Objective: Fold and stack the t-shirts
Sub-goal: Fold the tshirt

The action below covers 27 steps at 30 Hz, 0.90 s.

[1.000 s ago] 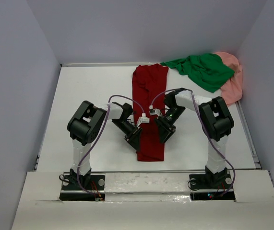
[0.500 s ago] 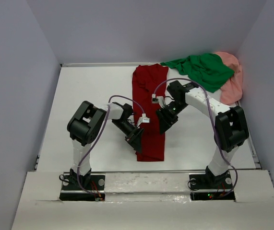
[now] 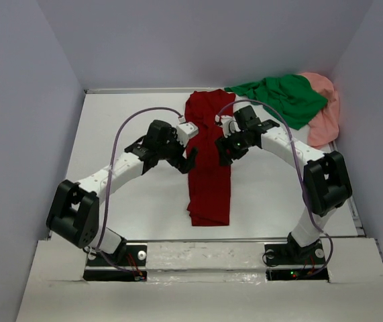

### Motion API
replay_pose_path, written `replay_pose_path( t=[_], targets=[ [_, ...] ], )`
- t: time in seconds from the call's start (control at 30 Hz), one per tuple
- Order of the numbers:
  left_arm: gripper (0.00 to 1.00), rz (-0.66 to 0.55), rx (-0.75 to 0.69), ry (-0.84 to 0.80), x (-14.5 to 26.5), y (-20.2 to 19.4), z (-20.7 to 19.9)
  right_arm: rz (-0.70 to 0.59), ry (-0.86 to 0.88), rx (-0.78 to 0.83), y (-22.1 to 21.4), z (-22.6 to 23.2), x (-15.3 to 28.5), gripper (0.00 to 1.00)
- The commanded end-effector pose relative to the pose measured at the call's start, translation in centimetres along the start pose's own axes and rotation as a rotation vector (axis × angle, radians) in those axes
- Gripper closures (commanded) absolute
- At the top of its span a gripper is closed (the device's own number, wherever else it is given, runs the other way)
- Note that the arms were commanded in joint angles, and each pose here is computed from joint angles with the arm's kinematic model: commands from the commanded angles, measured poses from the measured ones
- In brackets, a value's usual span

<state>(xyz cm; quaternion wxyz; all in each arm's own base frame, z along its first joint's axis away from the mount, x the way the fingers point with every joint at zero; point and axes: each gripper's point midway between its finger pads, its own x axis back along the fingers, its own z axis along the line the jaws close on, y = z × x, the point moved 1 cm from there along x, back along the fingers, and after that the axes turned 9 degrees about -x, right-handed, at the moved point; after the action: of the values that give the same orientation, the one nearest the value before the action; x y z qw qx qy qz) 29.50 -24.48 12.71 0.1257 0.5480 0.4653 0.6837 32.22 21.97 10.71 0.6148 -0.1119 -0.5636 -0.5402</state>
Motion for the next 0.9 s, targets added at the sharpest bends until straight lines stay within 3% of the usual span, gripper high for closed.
replay_pose_path(
  t=[0.0,0.1,0.17,0.2,0.27,0.3,0.33,0.43,0.47,0.57,0.73,0.83,0.87],
  targets=[
    [0.01,-0.171,0.050,0.400,2.6,3.7,6.8,-0.208,-0.143,0.001,6.4,-2.0,0.3,0.30],
    [0.01,-0.186,0.083,0.510,3.7,4.1,8.6,-0.237,-0.151,-0.008,8.1,-2.1,0.2,0.27],
    [0.01,-0.179,0.123,0.497,3.8,3.4,8.6,-0.233,-0.126,-0.020,8.3,-1.7,0.1,0.27],
    [0.01,-0.183,0.135,0.477,3.8,3.1,8.4,-0.223,-0.118,-0.035,8.0,-1.6,0.0,0.32],
    [0.01,-0.193,0.164,0.501,4.6,2.3,9.1,-0.210,-0.075,-0.060,7.7,-0.9,-0.3,0.51],
    [0.01,-0.195,0.179,0.526,5.1,2.2,9.8,-0.209,-0.071,-0.070,7.6,-0.8,-0.3,0.67],
    [0.02,-0.198,0.202,0.547,5.5,1.9,10.5,-0.210,-0.061,-0.084,7.8,-0.7,-0.4,1.00],
    [0.21,-0.193,0.265,0.576,6.1,0.5,12.5,-0.203,-0.042,-0.082,8.2,-0.6,-1.0,1.00],
    [0.45,-0.177,0.277,0.579,5.8,-0.2,12.9,-0.201,-0.047,-0.082,8.3,-0.8,-1.3,1.00],
    [0.77,-0.150,0.289,0.581,4.9,-1.0,13.5,-0.207,-0.039,-0.066,9.4,-1.0,-2.0,1.00],
    [0.72,-0.159,0.315,0.560,4.7,-0.8,13.2,-0.232,-0.098,-0.048,11.7,-2.7,-3.6,1.00],
    [0.62,-0.197,0.299,0.565,5.5,-0.1,12.9,-0.274,-0.154,-0.038,14.2,-4.2,-4.5,1.00],
    [0.52,-0.210,0.289,0.569,5.9,0.1,12.8,-0.278,-0.177,-0.040,14.6,-4.8,-4.9,1.00]
  ],
)
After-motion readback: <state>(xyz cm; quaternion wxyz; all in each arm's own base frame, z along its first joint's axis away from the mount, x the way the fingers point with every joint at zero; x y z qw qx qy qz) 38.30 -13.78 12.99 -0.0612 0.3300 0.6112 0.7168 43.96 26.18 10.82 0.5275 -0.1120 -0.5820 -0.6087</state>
